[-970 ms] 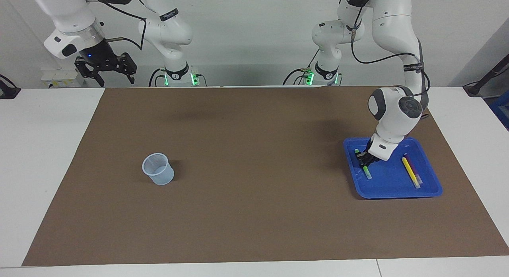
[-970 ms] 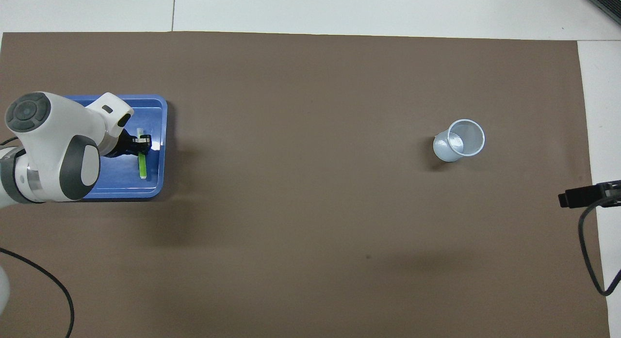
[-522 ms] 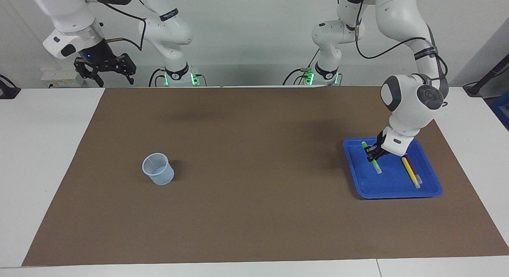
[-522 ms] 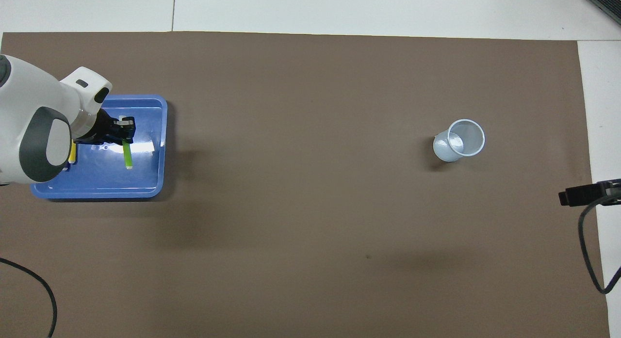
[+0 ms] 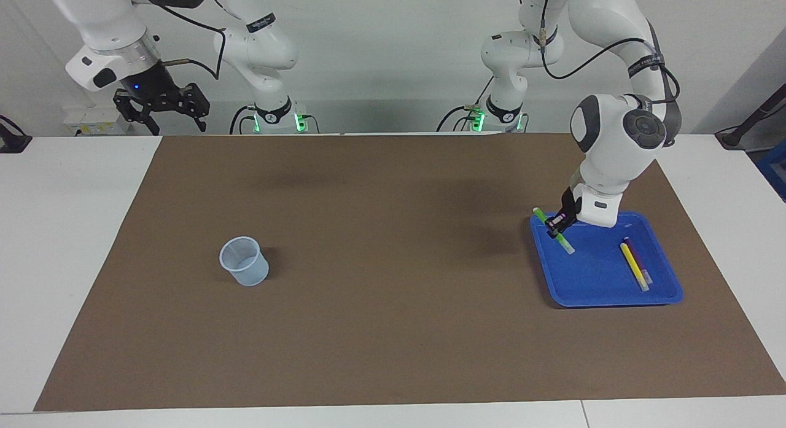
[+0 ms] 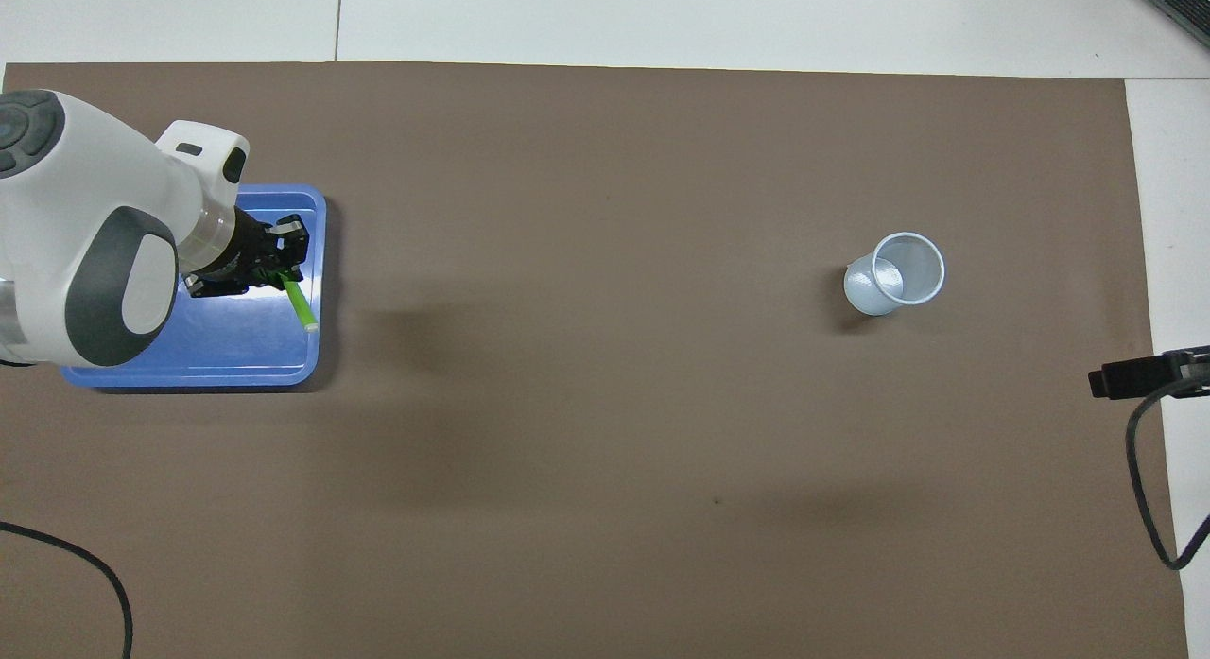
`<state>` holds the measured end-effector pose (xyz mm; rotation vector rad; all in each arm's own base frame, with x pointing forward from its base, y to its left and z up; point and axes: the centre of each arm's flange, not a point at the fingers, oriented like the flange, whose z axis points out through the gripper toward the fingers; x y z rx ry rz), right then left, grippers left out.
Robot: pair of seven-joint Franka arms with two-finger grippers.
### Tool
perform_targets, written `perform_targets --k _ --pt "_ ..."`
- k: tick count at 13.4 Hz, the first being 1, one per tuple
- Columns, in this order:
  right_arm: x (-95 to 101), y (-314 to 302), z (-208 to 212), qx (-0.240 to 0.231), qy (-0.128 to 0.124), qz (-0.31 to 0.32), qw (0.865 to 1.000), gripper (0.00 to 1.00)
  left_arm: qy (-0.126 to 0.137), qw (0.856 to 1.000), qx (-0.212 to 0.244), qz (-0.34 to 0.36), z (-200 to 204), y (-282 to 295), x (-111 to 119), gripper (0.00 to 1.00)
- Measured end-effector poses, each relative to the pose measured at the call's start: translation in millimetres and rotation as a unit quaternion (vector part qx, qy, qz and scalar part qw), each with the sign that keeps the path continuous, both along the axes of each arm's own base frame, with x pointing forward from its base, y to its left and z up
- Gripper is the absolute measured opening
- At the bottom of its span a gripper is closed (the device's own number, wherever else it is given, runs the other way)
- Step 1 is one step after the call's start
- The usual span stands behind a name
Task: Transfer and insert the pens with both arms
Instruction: 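Lift the green pen and carry it toward the table center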
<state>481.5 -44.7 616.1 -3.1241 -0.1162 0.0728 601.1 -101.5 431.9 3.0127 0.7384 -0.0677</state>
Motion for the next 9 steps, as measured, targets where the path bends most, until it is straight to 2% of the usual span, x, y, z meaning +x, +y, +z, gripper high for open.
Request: perform_targets --k 4,7,9 --pt "-0.3 1 -1 0.0 0.002 0.001 1.0 1.0 0.003 0.995 -0.005 0.102 17 -57 -17 0.17" --pt "-0.3 8 -2 -0.001 0.005 0.008 1.0 1.0 0.012 0.982 -0.039 0.186 36 -100 -34 0.17" --pt "-4.5 13 -2 0.0 0.016 0.013 1.0 1.0 0.015 0.971 -0.057 0.231 53 -128 -47 0.17"
